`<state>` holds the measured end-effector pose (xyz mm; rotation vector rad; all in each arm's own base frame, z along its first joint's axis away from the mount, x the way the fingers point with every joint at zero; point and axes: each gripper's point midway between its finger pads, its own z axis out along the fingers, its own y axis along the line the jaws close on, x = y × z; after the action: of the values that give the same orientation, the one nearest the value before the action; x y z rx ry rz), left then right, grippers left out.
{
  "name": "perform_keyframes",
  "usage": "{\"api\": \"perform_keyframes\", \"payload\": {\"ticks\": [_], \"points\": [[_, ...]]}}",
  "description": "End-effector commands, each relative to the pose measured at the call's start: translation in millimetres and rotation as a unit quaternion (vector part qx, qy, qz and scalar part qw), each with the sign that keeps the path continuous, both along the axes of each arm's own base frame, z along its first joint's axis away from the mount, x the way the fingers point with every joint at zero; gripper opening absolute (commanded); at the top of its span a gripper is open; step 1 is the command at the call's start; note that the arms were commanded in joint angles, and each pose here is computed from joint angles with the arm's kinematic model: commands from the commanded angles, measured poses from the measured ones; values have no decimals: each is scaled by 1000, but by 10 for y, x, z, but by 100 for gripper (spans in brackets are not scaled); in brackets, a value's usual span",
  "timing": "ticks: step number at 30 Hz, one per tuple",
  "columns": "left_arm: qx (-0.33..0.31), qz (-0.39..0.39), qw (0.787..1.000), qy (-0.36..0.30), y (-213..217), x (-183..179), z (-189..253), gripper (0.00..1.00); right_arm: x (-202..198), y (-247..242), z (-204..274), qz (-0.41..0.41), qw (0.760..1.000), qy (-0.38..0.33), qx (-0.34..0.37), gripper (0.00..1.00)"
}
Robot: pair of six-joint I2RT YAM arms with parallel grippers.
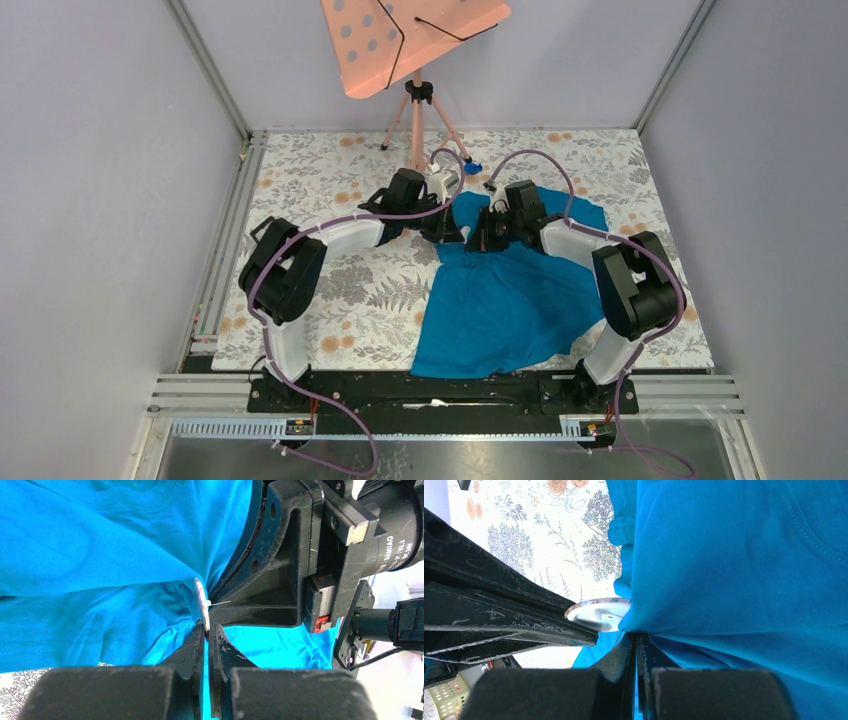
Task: Pin the brooch onto the clothing
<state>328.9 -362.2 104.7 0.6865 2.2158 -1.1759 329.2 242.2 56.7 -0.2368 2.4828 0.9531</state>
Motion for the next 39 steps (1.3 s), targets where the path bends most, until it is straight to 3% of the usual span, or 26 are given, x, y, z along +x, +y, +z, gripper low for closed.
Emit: {"api": "perform_keyframes", "payload": {"ticks": [1,6,11,14,25,30,34,39], "points": [[-122,-91,985,-77,-404,-267,1000,0,47,106,137,8,999,-25,20,0],[-112,-64,990,-58,-403,-190,939,0,31,28,349,-3,998,-55,20,2],[-119,-56,990,-46,-403,-166,979,0,-12,-41,553,-9,996,-82,22,34],[-121,-54,990,-39,-371,-124,982,0,-71,-155,650,-22,994,-104,14,47],[-112,-64,992,-9,-321,-34,830,0,-389,-581,1082,-30,982,-187,-2,70],[-110,-82,990,6,-315,-31,806,0,-358,-746,1129,-51,978,-204,-1,72],[-111,-104,988,15,-311,-45,821,0,-345,-707,1160,-45,971,-227,59,71],[-103,-138,985,29,-282,-103,803,0,-312,-638,1129,-33,967,-239,85,68]]}}
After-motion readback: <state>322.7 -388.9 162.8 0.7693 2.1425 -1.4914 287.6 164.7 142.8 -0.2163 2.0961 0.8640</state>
